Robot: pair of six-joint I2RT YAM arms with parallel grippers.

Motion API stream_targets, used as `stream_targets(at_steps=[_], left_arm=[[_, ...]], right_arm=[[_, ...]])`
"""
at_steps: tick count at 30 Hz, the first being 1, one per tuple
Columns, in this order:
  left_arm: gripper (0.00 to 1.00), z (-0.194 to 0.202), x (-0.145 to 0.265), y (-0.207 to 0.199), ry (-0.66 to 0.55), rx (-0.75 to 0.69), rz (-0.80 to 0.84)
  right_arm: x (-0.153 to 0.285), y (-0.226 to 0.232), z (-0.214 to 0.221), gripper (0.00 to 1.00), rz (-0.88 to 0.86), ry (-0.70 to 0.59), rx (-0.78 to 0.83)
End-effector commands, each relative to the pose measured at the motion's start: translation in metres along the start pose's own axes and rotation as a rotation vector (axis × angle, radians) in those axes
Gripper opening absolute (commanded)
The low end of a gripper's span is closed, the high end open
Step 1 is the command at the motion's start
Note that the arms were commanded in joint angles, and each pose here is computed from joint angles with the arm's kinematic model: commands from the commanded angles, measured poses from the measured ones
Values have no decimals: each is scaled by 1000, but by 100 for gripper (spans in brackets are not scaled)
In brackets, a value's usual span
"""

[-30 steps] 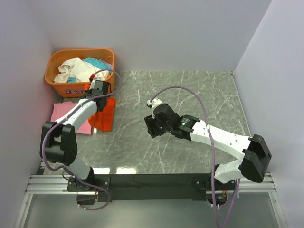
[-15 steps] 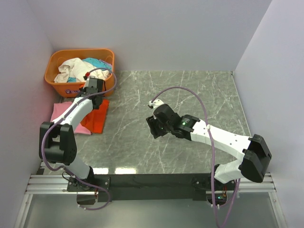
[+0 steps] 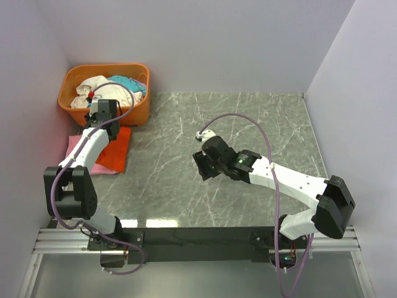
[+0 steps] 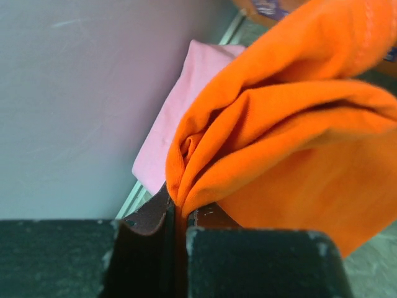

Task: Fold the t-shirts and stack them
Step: Place the T-shirt at the corner of the board.

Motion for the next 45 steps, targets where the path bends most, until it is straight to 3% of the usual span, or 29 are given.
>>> stream_targets(at_steps=[1,26,27,29,30,40,43,45], left_arm=[[2,-13,-1,4,-56,115,-14],[13,24,-58,14,-1,73,-319],[26,26,-61,16,3,69,-348],[42,26,-62,18,11,75,-374],[45,28,-65,19,16,71,-388],[50,25,-70,31,40,121,-410],[59,20,-67,36,41,166,-419],[73,13,-59,37,46,233,-375]], right_arm=[[3,-6,1,62,27,-29,-11],[-8,-14,21,61,17,4,-26],[-8,-14,21,61,15,5,-25],[-8,-14,20,61,10,3,-24],[-7,-15,20,61,11,4,-25],[0,-19,17,61,27,-8,-36],[7,-21,12,61,43,-31,-46],[15,-26,7,61,59,-54,-70]])
Point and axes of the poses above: each gripper's point midway between its finger pads, its own x axis back along the fingers, its own y axis along the line the jaws close on, z = x × y, the point moved 7 cm from there along x, back along the fingers, and after that the axes turned 15 degrees about x, right-handed, at the moved point
